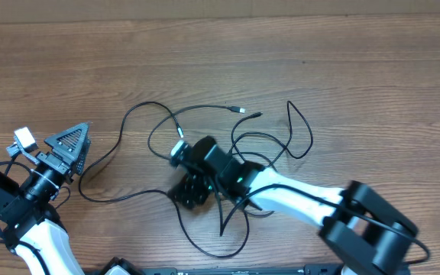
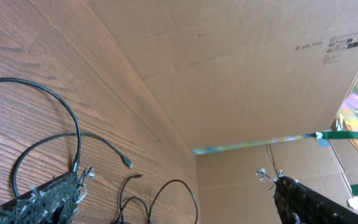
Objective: Untangle cables
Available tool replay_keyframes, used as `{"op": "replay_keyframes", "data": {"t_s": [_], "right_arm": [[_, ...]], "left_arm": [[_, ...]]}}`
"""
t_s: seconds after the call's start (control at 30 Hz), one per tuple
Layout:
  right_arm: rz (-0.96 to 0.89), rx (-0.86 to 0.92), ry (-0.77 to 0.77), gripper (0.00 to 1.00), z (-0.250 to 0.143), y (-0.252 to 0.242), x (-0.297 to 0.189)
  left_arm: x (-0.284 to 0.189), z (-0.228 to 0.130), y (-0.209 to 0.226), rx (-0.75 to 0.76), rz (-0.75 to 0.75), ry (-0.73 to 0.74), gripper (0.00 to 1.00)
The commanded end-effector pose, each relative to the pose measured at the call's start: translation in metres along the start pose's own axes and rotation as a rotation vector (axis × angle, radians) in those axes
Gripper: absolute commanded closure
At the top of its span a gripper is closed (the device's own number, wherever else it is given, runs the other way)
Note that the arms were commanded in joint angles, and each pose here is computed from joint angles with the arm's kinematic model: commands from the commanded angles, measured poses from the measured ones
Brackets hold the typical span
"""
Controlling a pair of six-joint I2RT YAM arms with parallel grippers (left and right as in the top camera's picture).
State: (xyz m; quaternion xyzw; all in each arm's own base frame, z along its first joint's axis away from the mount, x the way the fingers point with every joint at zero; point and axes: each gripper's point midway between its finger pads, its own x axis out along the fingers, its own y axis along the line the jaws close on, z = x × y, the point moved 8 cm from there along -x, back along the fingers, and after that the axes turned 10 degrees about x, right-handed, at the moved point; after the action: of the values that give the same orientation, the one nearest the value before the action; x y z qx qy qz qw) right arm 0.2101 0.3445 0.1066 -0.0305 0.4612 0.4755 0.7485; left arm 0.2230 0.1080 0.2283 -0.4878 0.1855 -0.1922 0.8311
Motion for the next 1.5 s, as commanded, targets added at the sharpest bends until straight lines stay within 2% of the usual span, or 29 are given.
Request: {"op": "replay_keyframes", "data": {"t_s": [0.0, 0.1, 0.3, 0.37, 0.47, 0.53, 0.57, 0.6, 0.63, 0.73, 0.97, 1.07, 1.17, 1.33, 1.47], "right_arm": [[0.05, -0.039, 0.023, 0.19, -0.006, 0.016, 0.014], [0.041, -0.068, 0.013, 0.2, -0.009, 0.025, 0.021], [-0.214, -0.066, -0.1, 0.24, -0.009, 0.022, 0.036], [-0.231, -0.068, -0.081, 0.24, -0.017, 0.017, 0.046], [-0.242, -0.066, -0.049, 0.3, -0.028, 0.01, 0.059], [-0.238, -0.068, -0.065, 0.44, -0.027, 0.009, 0.063], [-0.234, -0.069, -0.075, 0.59, -0.026, 0.009, 0.065], [-0.232, -0.07, -0.083, 0.8, -0.026, 0.009, 0.066], [-0.231, -0.07, -0.085, 0.89, -0.026, 0.009, 0.067], [-0.241, -0.073, -0.077, 0.96, -0.029, 0.007, 0.069], [-0.278, -0.055, -0.083, 0.96, -0.022, 0.001, 0.061], [-0.291, 0.002, -0.119, 0.96, -0.002, -0.003, 0.033], [-0.299, 0.034, -0.234, 0.96, 0.035, -0.004, -0.023], [-0.305, 0.08, -0.602, 0.96, 0.098, -0.01, -0.156], [-0.423, 0.121, -0.919, 0.96, 0.112, -0.035, -0.285]], "left_arm": [[-0.001, 0.004, -0.005, 0.048, -0.007, -0.004, 0.01], [-0.001, 0.004, -0.005, 0.048, -0.007, -0.004, 0.01], [-0.001, 0.004, -0.006, 0.049, -0.008, -0.003, 0.01], [-0.001, 0.004, -0.006, 0.049, -0.008, -0.003, 0.01], [-0.001, 0.004, -0.006, 0.048, -0.008, -0.003, 0.0], [-0.001, 0.004, -0.006, 0.048, -0.008, -0.003, 0.01], [-0.001, 0.004, -0.006, 0.048, -0.008, -0.003, 0.01], [-0.001, 0.004, -0.006, 0.048, -0.008, -0.003, 0.0], [-0.001, 0.004, -0.006, 0.048, -0.008, -0.003, 0.0], [-0.001, 0.004, -0.006, 0.048, -0.008, -0.003, 0.0], [-0.001, 0.004, -0.006, 0.048, -0.008, -0.003, 0.01], [-0.001, 0.004, -0.006, 0.048, -0.008, -0.003, 0.01], [-0.001, 0.004, -0.005, 0.048, -0.008, -0.004, 0.0], [-0.001, 0.005, -0.004, 0.048, 0.008, -0.014, 0.0], [-0.001, 0.008, 0.0, 0.047, 0.048, -0.042, 0.0]]}}
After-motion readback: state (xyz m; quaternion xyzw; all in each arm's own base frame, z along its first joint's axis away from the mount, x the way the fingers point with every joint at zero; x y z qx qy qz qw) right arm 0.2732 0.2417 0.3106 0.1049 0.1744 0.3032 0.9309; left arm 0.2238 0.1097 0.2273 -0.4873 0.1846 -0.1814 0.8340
